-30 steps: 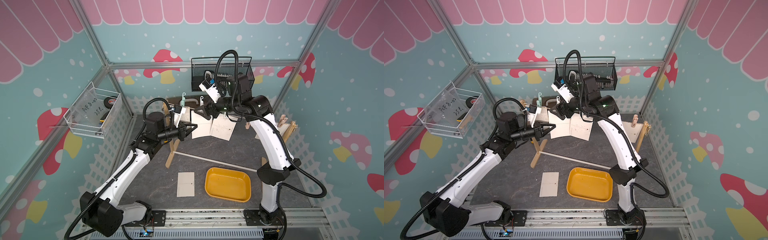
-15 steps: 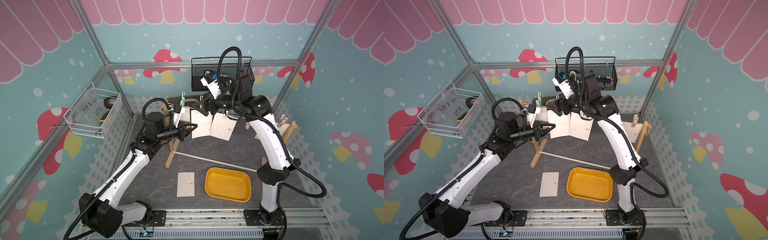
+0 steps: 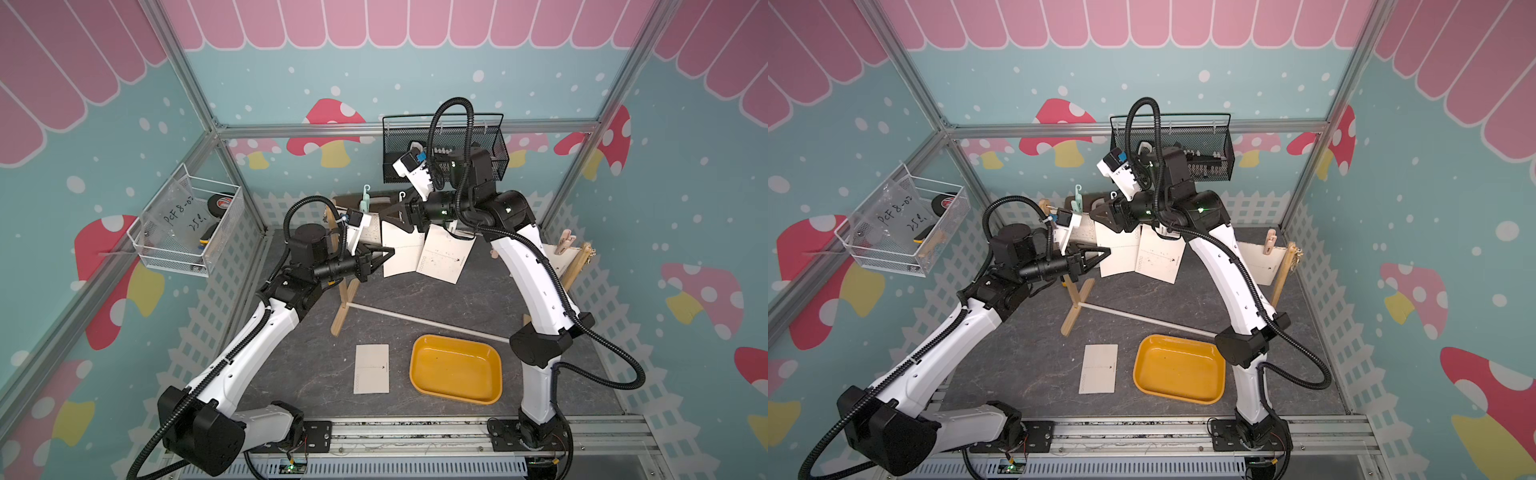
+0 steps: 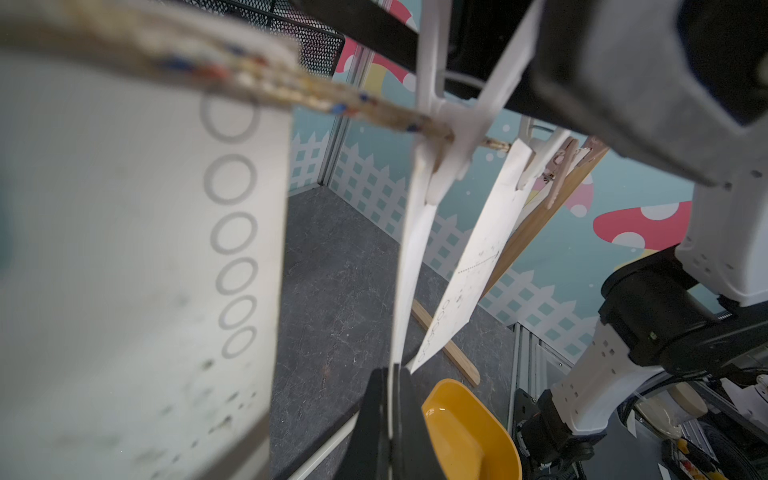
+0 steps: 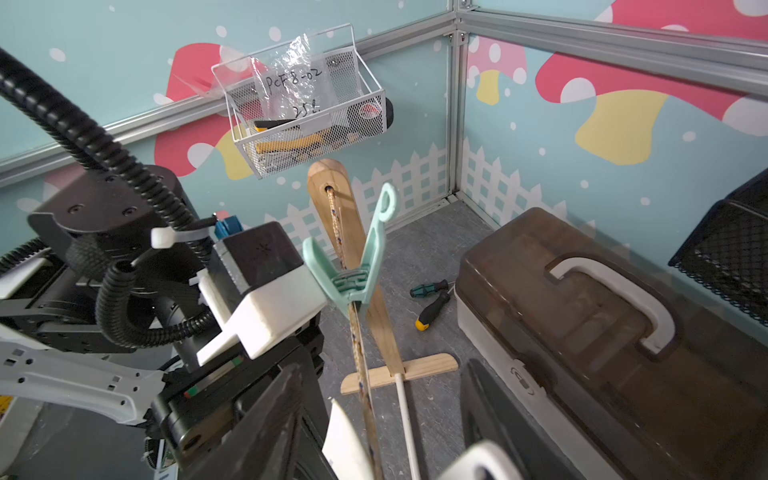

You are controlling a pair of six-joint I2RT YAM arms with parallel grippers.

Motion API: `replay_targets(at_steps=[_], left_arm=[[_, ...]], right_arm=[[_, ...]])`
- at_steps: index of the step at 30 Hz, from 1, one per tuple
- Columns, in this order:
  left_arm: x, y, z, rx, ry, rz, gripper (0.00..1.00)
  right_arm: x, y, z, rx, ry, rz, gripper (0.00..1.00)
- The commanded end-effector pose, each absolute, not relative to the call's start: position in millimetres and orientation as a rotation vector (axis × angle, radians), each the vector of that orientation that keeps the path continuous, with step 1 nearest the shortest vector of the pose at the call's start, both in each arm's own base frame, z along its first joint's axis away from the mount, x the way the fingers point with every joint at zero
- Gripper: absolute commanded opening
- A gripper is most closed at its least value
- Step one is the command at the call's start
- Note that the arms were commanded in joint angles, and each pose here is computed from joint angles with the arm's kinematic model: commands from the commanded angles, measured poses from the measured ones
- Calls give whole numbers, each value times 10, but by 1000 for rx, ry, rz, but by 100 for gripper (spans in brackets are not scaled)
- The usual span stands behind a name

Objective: Remove the postcards from the strings
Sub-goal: Remove the clamp from the clothesline.

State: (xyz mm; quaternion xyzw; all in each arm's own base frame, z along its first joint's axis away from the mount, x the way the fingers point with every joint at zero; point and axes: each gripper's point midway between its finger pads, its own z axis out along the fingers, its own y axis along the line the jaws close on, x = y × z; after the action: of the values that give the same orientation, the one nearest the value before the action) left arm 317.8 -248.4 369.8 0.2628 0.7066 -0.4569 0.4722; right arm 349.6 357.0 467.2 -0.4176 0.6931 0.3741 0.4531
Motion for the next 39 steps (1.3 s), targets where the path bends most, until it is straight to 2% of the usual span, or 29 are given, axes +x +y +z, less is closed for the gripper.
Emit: replay_targets(at_steps=[1, 9, 17, 28, 39], left_arm=[[3117, -2486, 3789, 661, 1693, -1127, 0], [3114, -2496, 3772, 660, 1698, -1134, 0], [3122, -2498, 3766, 655, 1704, -1138, 0], [3107, -2517, 3748, 656, 1713, -1148, 0], [3096, -2524, 3743, 662, 1716, -1150, 0]], right_arm=[[3444, 3577, 4719, -1087, 1652, 929, 52], [3441, 3538, 4755, -1103, 1624, 897, 38], [3439, 3535, 4790, -1117, 1596, 890, 31], [3417, 3550, 4807, -1144, 1564, 889, 27], [3401, 3535, 4856, -1146, 1544, 877, 20]])
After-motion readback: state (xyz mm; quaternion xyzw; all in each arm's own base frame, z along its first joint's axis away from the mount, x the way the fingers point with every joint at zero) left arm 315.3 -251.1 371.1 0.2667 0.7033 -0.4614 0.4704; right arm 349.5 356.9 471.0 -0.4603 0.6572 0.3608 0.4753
